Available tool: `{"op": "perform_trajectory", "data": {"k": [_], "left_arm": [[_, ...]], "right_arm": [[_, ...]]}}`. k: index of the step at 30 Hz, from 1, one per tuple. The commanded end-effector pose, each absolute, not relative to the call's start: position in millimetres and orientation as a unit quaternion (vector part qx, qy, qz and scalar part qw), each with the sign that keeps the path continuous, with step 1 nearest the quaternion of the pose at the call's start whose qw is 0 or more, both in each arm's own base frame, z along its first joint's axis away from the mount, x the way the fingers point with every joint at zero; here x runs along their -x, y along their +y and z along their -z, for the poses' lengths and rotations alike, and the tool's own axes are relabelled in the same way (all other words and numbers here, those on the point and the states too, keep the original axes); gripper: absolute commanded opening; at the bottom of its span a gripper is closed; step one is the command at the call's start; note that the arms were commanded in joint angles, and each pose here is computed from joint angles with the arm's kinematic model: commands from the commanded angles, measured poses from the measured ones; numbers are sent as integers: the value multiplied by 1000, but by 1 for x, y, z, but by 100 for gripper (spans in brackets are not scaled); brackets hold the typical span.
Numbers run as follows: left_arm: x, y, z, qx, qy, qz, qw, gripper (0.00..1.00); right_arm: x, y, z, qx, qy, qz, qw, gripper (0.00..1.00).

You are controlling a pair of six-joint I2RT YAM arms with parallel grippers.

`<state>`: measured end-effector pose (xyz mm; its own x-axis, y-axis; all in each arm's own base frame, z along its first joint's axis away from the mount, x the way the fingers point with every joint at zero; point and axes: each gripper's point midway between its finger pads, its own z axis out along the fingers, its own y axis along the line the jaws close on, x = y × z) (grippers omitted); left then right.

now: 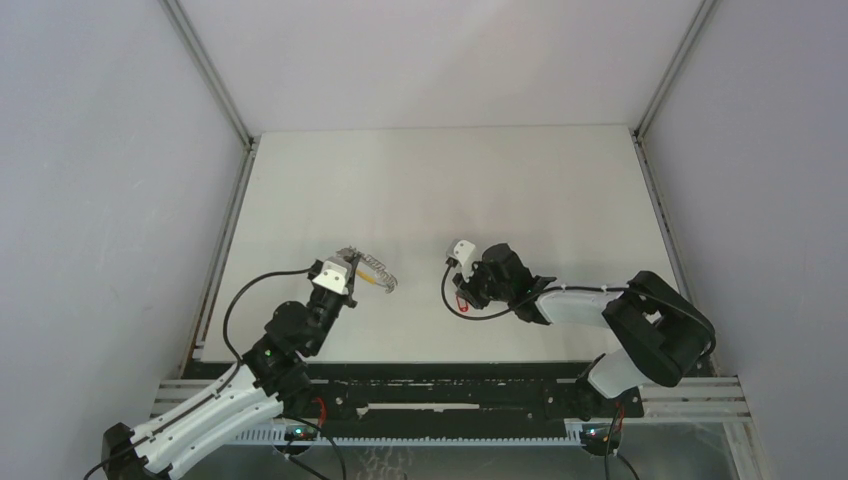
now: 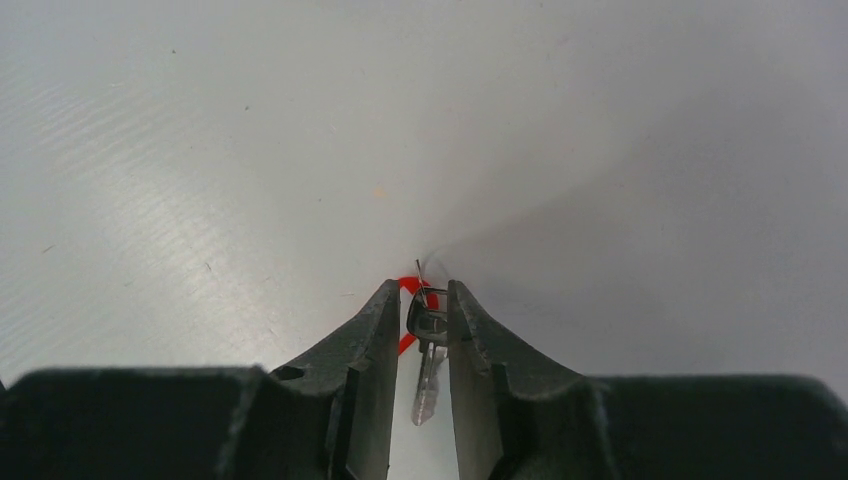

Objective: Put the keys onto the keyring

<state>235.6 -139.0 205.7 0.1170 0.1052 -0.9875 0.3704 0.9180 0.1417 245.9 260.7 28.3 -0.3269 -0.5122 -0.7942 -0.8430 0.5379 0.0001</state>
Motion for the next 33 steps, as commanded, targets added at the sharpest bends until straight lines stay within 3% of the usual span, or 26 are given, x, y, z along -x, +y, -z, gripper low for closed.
{"op": "perform_trajectory", "data": {"k": [1, 33], "left_arm": [[-235, -143, -221, -166, 641, 112, 741, 0], [-235, -143, -222, -167, 640, 114, 741, 0]], "right_arm": [[-255, 268, -37, 416, 776, -227, 415, 23], [-249, 265, -25, 418, 777, -235, 408, 18]]}}
